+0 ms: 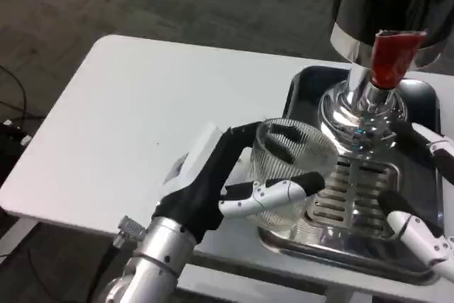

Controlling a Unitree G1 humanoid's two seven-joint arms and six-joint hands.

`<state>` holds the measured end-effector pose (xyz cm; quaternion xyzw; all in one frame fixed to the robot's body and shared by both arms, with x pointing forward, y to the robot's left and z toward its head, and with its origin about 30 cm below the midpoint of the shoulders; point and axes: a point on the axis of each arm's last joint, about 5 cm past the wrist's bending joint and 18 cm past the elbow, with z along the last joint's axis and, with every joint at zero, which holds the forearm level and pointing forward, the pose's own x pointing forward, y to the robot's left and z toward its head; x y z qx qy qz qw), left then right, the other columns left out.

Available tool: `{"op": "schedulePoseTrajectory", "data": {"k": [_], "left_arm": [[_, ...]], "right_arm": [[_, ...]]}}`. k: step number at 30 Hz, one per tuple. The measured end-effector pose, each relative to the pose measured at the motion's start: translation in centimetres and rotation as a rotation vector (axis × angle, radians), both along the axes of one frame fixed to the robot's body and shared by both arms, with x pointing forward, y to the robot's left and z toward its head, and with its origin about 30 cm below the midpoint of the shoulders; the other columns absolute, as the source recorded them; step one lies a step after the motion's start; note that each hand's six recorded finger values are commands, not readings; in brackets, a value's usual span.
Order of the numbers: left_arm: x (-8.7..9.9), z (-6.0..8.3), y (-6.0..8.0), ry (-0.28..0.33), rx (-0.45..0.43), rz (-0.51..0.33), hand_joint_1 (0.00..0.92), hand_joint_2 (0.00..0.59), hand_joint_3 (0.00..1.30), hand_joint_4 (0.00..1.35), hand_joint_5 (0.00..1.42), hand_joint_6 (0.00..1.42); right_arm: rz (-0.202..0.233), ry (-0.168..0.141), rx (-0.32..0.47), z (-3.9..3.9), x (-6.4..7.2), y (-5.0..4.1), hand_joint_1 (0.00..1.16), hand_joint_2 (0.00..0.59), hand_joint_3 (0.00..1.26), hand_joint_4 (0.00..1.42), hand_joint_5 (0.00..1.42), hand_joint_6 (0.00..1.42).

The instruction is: Grasp the cup under the faucet to collect the drink, then remove the cup.

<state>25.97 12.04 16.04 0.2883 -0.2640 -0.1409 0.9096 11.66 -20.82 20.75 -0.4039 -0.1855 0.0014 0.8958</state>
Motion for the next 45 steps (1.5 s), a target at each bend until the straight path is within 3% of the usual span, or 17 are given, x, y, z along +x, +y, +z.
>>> {"op": "schedulePoseTrajectory", "data": {"k": [10, 19, 28, 35, 45], "left_arm": [[1.0, -0.6, -1.4, -0.039, -0.030, 0.084, 0.246, 0.265, 0.55, 0.64, 0.46, 0.25], [1.8, -0.4, -3.3, -0.120, 0.030, 0.070, 0.220, 0.278, 0.52, 0.58, 0.43, 0.22], [1.8, -0.6, -4.1, -0.156, 0.043, 0.076, 0.196, 0.285, 0.47, 0.54, 0.40, 0.19], [1.7, -0.7, -4.6, -0.145, 0.044, 0.064, 0.168, 0.277, 0.43, 0.48, 0.39, 0.17], [1.6, -1.0, -5.3, -0.048, 0.047, 0.047, 0.160, 0.275, 0.41, 0.45, 0.39, 0.17]], "right_arm": [[-0.008, 0.020, 0.037, -0.50, 0.1, -0.25, 0.35, 0.399, 0.14, 0.17, 0.06, 0.03], [-0.005, 0.028, 0.051, -0.65, 0.2, -0.42, 0.35, 0.399, 0.14, 0.17, 0.06, 0.03], [-0.016, 0.042, 0.056, -0.81, 0.4, -0.96, 0.36, 0.412, 0.14, 0.17, 0.06, 0.03], [-0.016, 0.036, 0.054, -0.80, 0.3, -1.03, 0.36, 0.414, 0.14, 0.17, 0.07, 0.03], [-0.011, 0.028, 0.061, -0.84, 0.2, -1.05, 0.36, 0.416, 0.14, 0.17, 0.07, 0.03]]}}
